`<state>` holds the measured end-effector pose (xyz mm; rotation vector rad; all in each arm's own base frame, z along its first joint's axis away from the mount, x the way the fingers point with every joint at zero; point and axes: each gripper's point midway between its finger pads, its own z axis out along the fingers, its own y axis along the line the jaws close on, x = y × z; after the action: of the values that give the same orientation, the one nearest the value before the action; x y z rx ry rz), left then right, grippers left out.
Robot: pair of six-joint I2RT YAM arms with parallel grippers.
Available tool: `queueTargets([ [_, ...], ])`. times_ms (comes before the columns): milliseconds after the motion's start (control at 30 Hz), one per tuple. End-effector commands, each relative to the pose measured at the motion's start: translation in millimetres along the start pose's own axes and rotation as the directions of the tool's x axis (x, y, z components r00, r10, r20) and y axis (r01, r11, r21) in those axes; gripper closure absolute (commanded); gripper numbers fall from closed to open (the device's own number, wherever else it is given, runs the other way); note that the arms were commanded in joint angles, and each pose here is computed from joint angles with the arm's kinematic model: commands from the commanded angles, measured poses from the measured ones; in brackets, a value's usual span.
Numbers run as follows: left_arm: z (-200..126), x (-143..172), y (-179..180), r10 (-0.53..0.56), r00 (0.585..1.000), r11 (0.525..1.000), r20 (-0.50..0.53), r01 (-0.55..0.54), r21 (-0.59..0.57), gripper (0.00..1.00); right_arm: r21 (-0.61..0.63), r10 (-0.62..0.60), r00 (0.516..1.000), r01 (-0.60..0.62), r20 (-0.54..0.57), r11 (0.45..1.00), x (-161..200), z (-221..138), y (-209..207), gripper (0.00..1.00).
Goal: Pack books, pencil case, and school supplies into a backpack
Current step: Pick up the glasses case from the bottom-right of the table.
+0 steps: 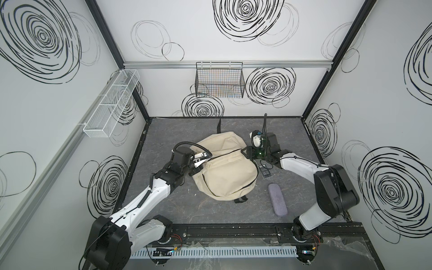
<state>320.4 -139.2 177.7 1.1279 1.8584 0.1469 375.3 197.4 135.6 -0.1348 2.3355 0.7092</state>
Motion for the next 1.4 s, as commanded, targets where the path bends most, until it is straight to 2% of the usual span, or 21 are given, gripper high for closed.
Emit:
queueTargets([
  [0,-18,-45,18,-0.046,0.989,0.998,0.144,0.052,-0.034,0.38,0.24,0.127,0.991,-0.131,0.03,0.962,19,-48,-37,0.37],
  [133,-30,-79,-3,-0.013,0.976,1.0,0.218,0.009,0.016,0.37,0.33,0.223,0.975,-0.217,0.022,0.918,64,-94,-48,0.33],
  [200,-34,-95,-26,0.038,0.965,0.998,0.258,-0.052,0.046,0.29,0.362,0.281,0.96,-0.266,0.012,0.893,92,-112,-50,0.33],
  [267,-36,-107,-42,0.062,0.953,0.994,0.297,-0.087,0.072,0.29,0.374,0.312,0.95,-0.29,0.0,0.881,117,-126,-48,0.34],
  [400,-41,-127,-58,0.009,0.922,0.987,0.387,-0.07,0.143,0.3,0.437,0.368,0.928,-0.311,-0.05,0.844,153,-143,-51,0.32],
  [500,-42,-129,-63,-0.008,0.914,0.983,0.405,-0.066,0.169,0.3,0.527,0.374,0.923,-0.273,-0.094,0.805,175,-148,-62,0.32],
  [600,-41,-125,-64,-0.008,0.917,0.984,0.4,-0.063,0.164,0.3,0.597,0.378,0.919,-0.241,-0.113,0.765,188,-152,-71,0.3],
  [633,-40,-122,-65,-0.008,0.919,0.984,0.395,-0.063,0.166,0.3,0.607,0.376,0.919,-0.233,-0.119,0.76,191,-152,-73,0.02],
  [667,-40,-120,-67,-0.005,0.92,0.984,0.392,-0.066,0.167,0.3,0.616,0.376,0.918,-0.223,-0.129,0.756,196,-152,-75,0.0],
  [1000,-41,-111,-67,-0.007,0.923,0.987,0.386,-0.056,0.15,0.3,0.654,0.353,0.923,-0.175,-0.15,0.736,201,-147,-77,0.0],
  [1233,-43,-113,-57,-0.03,0.92,0.991,0.391,-0.023,0.131,0.3,0.75,0.361,0.922,-0.14,-0.139,0.646,196,-145,-91,0.0],
  [1367,-41,-112,-51,-0.049,0.921,0.992,0.387,0.0,0.127,0.3,0.733,0.382,0.905,-0.13,-0.188,0.668,201,-133,-88,0.0],
])
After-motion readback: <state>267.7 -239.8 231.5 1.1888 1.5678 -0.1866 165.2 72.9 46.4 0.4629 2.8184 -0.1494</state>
